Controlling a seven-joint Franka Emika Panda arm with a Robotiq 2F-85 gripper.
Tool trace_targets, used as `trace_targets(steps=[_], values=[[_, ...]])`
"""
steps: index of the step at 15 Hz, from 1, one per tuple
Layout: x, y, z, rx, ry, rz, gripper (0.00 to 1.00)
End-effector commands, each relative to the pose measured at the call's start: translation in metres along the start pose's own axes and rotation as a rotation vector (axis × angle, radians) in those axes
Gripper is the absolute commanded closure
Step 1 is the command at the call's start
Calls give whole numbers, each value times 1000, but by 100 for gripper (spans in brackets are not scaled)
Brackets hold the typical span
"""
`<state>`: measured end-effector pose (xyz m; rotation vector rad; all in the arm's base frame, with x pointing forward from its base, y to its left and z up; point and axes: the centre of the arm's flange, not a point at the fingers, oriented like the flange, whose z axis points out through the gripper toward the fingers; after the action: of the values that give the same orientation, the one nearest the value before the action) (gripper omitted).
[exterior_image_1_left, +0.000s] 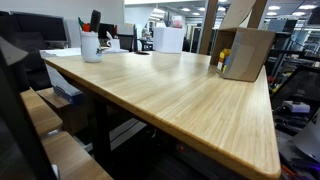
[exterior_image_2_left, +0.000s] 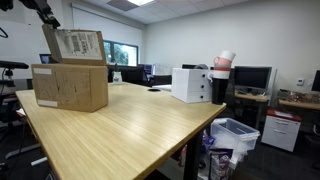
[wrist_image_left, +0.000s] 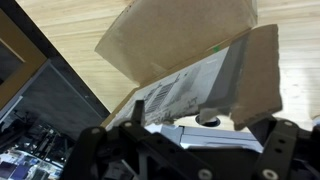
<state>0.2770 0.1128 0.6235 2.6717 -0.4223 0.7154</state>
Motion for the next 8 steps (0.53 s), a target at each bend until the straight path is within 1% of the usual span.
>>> trace_targets(steps=[1, 6, 8], values=[[-35, 19, 3, 51, 62, 12, 0], [-58, 34, 1, 120, 148, 55, 0], [-59, 36, 0, 139, 144, 70, 0]])
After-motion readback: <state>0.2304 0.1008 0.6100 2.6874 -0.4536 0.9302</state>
